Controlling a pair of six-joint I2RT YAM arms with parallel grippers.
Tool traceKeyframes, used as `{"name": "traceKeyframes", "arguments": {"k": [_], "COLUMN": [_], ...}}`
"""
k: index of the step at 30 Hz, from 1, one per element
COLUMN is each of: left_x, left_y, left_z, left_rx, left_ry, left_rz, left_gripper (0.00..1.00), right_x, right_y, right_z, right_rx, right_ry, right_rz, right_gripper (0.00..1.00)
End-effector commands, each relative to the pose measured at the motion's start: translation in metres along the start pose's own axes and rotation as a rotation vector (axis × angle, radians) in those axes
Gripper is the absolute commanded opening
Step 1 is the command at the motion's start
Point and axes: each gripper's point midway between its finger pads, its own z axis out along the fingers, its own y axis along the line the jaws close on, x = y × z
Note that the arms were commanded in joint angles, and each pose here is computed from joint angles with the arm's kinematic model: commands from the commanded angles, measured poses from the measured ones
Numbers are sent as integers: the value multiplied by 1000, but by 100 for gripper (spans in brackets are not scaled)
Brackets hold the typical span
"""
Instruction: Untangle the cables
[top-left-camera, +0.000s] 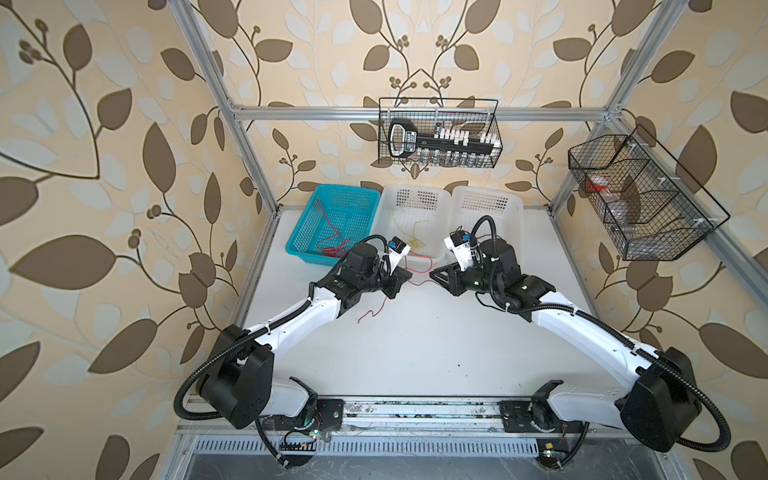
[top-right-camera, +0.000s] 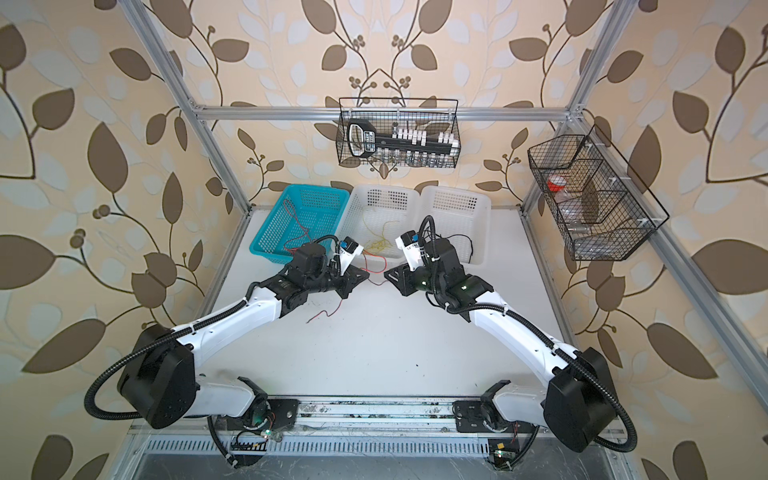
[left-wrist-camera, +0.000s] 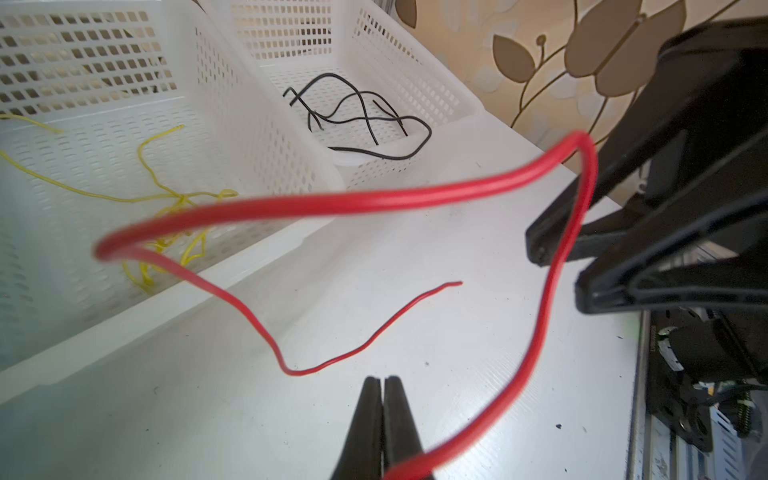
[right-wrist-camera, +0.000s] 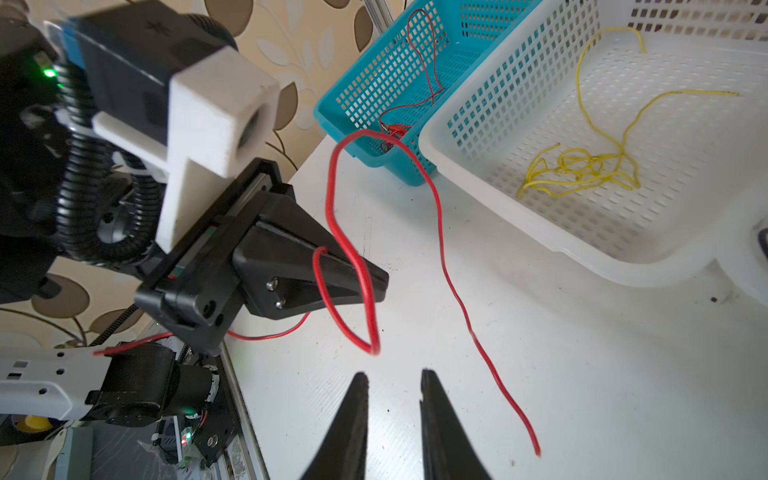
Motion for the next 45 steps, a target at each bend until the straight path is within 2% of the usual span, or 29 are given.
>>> {"name": "traceKeyframes", "arguments": {"k": [1,6,10,14,20,24,29,37,40,45], "left_x": [-31,-40,-55,-74,-92,-81,-53,-2,18,32], "left_y": [2,28,57,99,176,232,282,319,329,332], "left_z": [-16,-26,-41,-64,-98,-103,-86,-45,-33,-24], "left_rx": [-68,-210,-292,-385,-538,-625,-711,-727,-736,-725], "left_ry": [-76,-51,-50,-93,-145,-130,-54,25,76,110], "left_rz": [53,45,2,-51,-180,-313,-413,-552,-594,-619], "left_gripper": [0,0,0,0,0,0,0,0,10,39], "right_x": [-8,-16,-17,-11,-1,3,3,4,4,7], "right_y": [-5,-23,-37,-50,-56,-59,-62,-63,-64,-66], "right_z": [-14,-40,-59,-65,-61,-57,-53,-50,-49,-47], "right_rx": [36,113,184,241,253,256,259,260,261,264], "right_ry": [-51,-140,-180,-167,-139,-123,-117,-108,-104,-94], "right_rz": [-26,-11,-9,-8,0,5,5,0,2,4], "right_gripper": [27,38,40,40,42,42,43,43,43,43]}}
